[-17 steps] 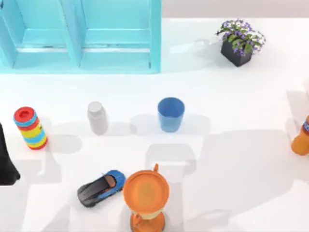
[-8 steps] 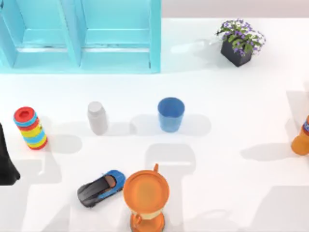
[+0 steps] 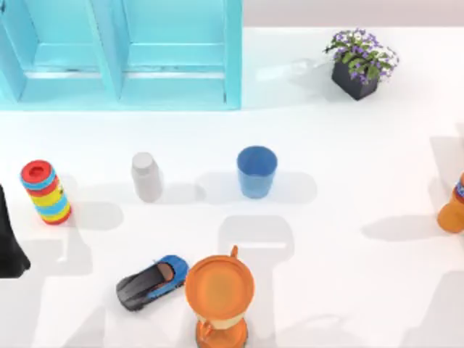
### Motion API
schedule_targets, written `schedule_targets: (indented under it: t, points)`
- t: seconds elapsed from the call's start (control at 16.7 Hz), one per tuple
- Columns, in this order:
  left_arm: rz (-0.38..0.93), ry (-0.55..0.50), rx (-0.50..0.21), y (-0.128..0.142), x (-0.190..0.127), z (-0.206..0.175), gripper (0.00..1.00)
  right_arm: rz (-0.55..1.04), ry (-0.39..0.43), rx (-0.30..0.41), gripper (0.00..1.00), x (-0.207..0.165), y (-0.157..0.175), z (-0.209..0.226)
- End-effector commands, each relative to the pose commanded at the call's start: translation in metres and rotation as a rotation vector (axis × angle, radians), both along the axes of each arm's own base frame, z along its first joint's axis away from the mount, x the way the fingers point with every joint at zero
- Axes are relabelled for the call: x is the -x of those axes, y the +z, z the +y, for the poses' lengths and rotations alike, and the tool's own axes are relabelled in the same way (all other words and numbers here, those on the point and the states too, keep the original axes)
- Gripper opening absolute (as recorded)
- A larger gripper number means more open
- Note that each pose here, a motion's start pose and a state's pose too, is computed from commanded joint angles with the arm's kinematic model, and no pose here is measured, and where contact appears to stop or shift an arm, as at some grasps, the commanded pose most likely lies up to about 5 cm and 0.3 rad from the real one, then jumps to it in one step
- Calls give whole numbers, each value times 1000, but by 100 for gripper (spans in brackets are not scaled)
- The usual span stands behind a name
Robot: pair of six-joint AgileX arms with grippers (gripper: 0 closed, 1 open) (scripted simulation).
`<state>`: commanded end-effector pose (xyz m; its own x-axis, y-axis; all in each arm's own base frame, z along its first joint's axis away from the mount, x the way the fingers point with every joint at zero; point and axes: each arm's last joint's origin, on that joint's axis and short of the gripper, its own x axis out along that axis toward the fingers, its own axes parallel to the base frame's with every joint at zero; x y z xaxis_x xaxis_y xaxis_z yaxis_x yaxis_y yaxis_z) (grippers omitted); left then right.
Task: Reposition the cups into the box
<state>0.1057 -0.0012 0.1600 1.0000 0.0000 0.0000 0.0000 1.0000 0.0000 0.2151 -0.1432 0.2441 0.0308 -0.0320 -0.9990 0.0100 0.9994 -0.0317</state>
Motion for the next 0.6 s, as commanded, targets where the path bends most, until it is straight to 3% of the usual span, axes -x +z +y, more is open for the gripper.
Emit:
schedule_targets:
  t: [0.42, 0.6]
  points:
    - [0, 0, 0, 0, 0, 0, 100, 2, 0, -1, 0, 1, -17, 0]
    - [0, 0, 0, 0, 0, 0, 100, 2, 0, -1, 23, 1, -17, 0]
